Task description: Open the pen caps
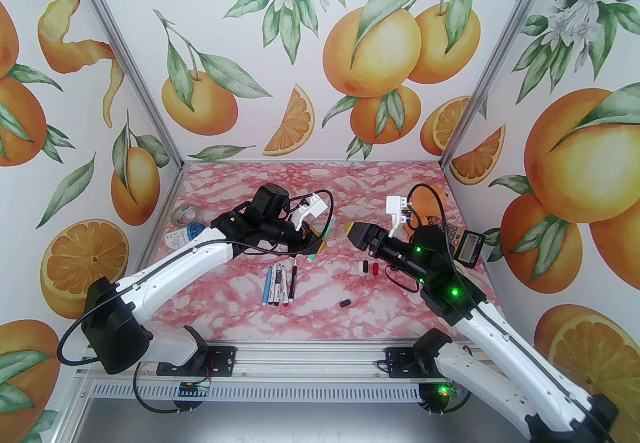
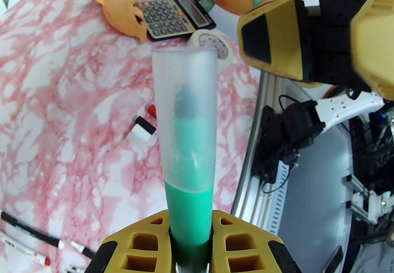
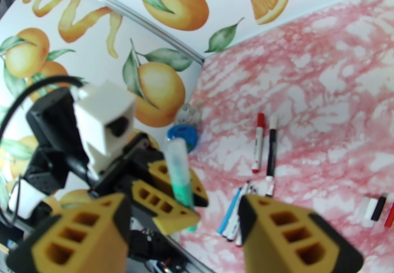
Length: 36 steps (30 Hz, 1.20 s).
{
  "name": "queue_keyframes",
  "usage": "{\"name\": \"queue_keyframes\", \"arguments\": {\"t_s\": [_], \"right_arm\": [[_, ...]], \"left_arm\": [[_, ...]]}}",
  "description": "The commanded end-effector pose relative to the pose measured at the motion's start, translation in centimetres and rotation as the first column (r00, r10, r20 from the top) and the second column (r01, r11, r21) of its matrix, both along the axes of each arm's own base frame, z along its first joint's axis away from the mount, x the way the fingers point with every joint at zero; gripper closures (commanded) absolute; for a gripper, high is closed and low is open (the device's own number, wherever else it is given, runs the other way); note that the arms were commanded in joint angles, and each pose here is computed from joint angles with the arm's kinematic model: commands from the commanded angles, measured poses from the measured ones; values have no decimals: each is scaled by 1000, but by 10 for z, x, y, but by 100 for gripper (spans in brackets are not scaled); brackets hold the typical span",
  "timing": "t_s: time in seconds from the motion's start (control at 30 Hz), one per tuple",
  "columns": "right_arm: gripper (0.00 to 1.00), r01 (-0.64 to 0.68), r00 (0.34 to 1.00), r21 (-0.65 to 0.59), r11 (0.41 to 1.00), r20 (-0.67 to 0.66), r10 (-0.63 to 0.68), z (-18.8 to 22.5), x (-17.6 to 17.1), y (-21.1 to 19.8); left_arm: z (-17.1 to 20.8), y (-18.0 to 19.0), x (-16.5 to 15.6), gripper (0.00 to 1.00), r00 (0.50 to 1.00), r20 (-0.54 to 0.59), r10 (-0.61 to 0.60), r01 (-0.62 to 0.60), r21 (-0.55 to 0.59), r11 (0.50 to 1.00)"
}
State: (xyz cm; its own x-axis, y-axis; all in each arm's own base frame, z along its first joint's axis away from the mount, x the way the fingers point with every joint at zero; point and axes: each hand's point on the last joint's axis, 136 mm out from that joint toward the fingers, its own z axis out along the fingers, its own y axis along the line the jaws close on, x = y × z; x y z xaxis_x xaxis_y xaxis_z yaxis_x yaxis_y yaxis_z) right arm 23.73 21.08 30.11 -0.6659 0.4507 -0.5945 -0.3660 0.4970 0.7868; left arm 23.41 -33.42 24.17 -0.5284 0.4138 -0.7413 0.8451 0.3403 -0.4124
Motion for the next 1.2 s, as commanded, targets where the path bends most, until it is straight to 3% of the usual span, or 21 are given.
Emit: {"name": "queue_keyframes", "arguments": {"t_s": [0.0,0.6,1.17], "right_arm": [[36,24,999,-6,1000,34,-24,3,-2,3],[38,39,999,-48,998,26,-38,-2,15,26],[62,29,999,-38,999,14,-28,-3,19,36]], "left_arm": [[2,4,-3,90,999,43,-8,8,2,1000],[-7,-8,-24,89,996,34,-86,86,-2,996],[-4,-19,-45,89,985,2,-174,174,-32,984]]}}
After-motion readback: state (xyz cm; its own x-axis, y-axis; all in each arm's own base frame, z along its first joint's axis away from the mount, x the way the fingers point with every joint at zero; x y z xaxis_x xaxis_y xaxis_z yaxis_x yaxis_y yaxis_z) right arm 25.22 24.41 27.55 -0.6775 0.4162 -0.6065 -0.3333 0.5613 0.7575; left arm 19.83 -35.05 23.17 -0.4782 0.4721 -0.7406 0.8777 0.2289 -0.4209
